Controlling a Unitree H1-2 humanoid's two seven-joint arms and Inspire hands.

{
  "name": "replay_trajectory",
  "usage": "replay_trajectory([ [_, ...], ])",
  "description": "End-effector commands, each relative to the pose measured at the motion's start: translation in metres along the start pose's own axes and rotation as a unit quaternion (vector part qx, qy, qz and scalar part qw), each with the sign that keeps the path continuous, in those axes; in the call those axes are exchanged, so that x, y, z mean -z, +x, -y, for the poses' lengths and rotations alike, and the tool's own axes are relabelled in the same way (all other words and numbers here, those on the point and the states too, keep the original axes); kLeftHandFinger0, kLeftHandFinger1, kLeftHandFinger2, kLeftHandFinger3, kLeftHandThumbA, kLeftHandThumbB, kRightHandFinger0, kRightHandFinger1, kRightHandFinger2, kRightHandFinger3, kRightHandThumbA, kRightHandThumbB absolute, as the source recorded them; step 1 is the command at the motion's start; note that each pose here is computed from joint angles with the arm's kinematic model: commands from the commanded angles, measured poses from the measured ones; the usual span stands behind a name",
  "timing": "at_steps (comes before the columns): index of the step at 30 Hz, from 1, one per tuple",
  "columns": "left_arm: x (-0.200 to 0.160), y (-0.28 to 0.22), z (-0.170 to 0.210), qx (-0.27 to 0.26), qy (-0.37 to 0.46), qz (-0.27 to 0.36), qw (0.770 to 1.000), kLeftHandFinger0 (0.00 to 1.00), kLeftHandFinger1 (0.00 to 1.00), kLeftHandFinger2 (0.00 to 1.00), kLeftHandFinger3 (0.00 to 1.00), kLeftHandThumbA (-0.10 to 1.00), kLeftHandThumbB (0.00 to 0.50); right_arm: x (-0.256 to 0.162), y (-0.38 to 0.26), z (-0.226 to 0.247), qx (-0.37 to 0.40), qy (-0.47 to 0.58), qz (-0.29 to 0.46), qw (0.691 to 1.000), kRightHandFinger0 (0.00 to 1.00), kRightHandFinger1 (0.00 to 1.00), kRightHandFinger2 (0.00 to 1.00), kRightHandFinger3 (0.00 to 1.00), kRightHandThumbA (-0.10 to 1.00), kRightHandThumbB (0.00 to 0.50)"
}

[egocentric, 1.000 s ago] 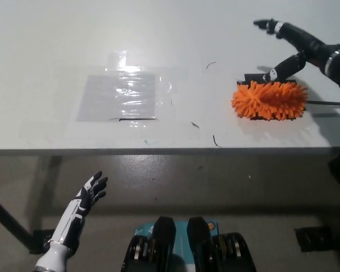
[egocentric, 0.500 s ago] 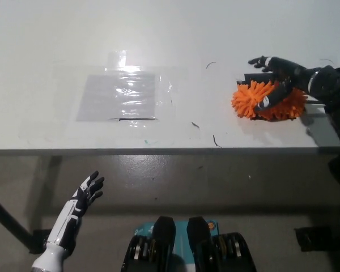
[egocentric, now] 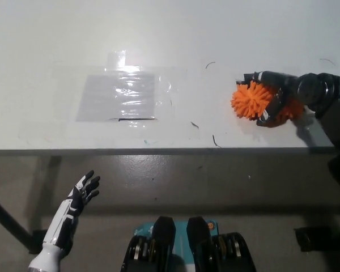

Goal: The robot uses it right hand to pick up an extended orange duster kept in the middle of the desk and presses its handle against the desk to collapse it

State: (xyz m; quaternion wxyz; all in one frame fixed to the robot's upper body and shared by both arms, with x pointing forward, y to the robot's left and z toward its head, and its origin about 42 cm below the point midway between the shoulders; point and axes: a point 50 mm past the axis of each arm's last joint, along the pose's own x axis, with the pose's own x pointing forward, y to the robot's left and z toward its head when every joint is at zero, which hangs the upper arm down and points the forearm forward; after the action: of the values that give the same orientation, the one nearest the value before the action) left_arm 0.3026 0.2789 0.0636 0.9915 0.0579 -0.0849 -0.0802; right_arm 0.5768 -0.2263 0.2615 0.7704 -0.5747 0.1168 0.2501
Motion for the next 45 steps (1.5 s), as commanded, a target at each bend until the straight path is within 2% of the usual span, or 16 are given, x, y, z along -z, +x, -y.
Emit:
replay_trajectory([
  [1, -0.012, 0.008, -0.004, -0.001, -0.009, 0.041, 0.999, 1.0, 1.0, 1.0, 1.0, 1.0, 0.312, -0.014, -0.001, 0.021, 0.026, -0.04, 0.008, 0.999, 1.0, 1.0, 1.0, 1.0, 1.0, 0.436],
  [4, -0.013, 0.008, -0.003, -0.002, -0.01, 0.043, 0.999, 1.0, 1.0, 1.0, 1.0, 1.0, 0.313, -0.012, 0.003, 0.012, 0.031, -0.042, -0.009, 0.999, 1.0, 1.0, 1.0, 1.0, 0.94, 0.375],
  [5, -0.013, 0.009, -0.003, -0.003, -0.01, 0.044, 0.999, 1.0, 1.0, 1.0, 1.0, 1.0, 0.308, -0.01, 0.004, 0.008, 0.063, -0.035, -0.005, 0.997, 1.0, 1.0, 1.0, 1.0, 0.68, 0.277],
  [6, -0.014, 0.01, -0.004, -0.004, -0.01, 0.045, 0.999, 1.0, 1.0, 1.0, 1.0, 1.0, 0.3, -0.009, 0.005, 0.007, 0.086, -0.035, -0.002, 0.996, 0.7, 0.76, 0.74, 0.77, 0.29, 0.056],
  [7, -0.014, 0.01, -0.004, -0.004, -0.009, 0.046, 0.999, 1.0, 1.0, 1.0, 1.0, 1.0, 0.299, -0.007, 0.005, 0.005, 0.116, -0.035, 0.001, 0.993, 0.43, 0.56, 0.65, 0.72, 0.03, 0.151],
  [8, -0.015, 0.012, -0.005, -0.004, -0.008, 0.047, 0.999, 1.0, 1.0, 1.0, 1.0, 1.0, 0.306, -0.004, 0.004, 0.002, 0.169, -0.08, 0.009, 0.982, 0.03, 0.2, 0.41, 0.48, -0.09, 0.211],
  [9, -0.016, 0.012, -0.006, -0.003, -0.005, 0.048, 0.999, 1.0, 1.0, 1.0, 1.0, 1.0, 0.307, -0.003, 0.003, 0.003, 0.186, -0.071, 0.014, 0.98, 0.0, 0.21, 0.49, 0.66, -0.1, 0.188],
  [10, -0.016, 0.012, -0.007, -0.004, -0.005, 0.048, 0.999, 1.0, 1.0, 1.0, 1.0, 1.0, 0.306, -0.001, 0.002, 0.004, 0.194, -0.051, 0.024, 0.979, 0.0, 0.26, 0.61, 0.47, -0.1, 0.186],
  [12, -0.016, 0.012, -0.009, -0.002, -0.004, 0.048, 0.999, 1.0, 1.0, 1.0, 1.0, 1.0, 0.3, 0.002, -0.001, 0.007, 0.217, -0.054, 0.044, 0.974, 0.02, 0.52, 1.0, 0.81, -0.1, 0.136],
  [14, -0.016, 0.013, -0.009, -0.001, -0.005, 0.049, 0.999, 1.0, 1.0, 1.0, 1.0, 1.0, 0.287, 0.005, -0.004, 0.012, 0.229, -0.056, 0.055, 0.97, 0.09, 0.69, 1.0, 1.0, -0.1, 0.134],
  [22, -0.017, 0.013, -0.009, -0.002, -0.011, 0.051, 0.999, 1.0, 1.0, 1.0, 1.0, 1.0, 0.28, 0.002, -0.008, 0.026, 0.245, -0.073, 0.063, 0.965, 0.25, 0.77, 1.0, 1.0, -0.1, 0.141],
  [27, -0.018, 0.016, -0.01, -0.003, -0.011, 0.055, 0.998, 1.0, 1.0, 1.0, 1.0, 1.0, 0.289, -0.002, -0.009, 0.033, 0.251, -0.069, 0.064, 0.963, 0.18, 0.7, 1.0, 1.0, -0.1, 0.1],
  [36, -0.019, 0.018, -0.012, -0.008, -0.014, 0.056, 0.998, 1.0, 1.0, 1.0, 1.0, 1.0, 0.341, 0.003, -0.013, 0.039, 0.264, -0.071, 0.069, 0.959, 0.08, 0.58, 0.94, 0.9, -0.1, 0.173],
  [38, -0.018, 0.018, -0.013, -0.008, -0.014, 0.055, 0.998, 1.0, 1.0, 1.0, 1.0, 1.0, 0.342, 0.004, -0.013, 0.039, 0.264, -0.07, 0.062, 0.96, 0.17, 0.63, 0.95, 0.9, -0.1, 0.165],
  [40, -0.018, 0.018, -0.013, -0.01, -0.015, 0.055, 0.998, 1.0, 1.0, 1.0, 1.0, 1.0, 0.334, 0.004, -0.014, 0.042, 0.271, -0.07, 0.063, 0.958, 0.06, 0.57, 0.93, 0.69, -0.1, 0.167],
  [45, -0.017, 0.015, -0.014, -0.01, -0.013, 0.053, 0.998, 1.0, 1.0, 1.0, 1.0, 1.0, 0.347, 0.004, -0.02, 0.058, 0.293, -0.067, 0.064, 0.952, 0.0, 0.48, 0.86, 0.88, -0.1, 0.16],
])
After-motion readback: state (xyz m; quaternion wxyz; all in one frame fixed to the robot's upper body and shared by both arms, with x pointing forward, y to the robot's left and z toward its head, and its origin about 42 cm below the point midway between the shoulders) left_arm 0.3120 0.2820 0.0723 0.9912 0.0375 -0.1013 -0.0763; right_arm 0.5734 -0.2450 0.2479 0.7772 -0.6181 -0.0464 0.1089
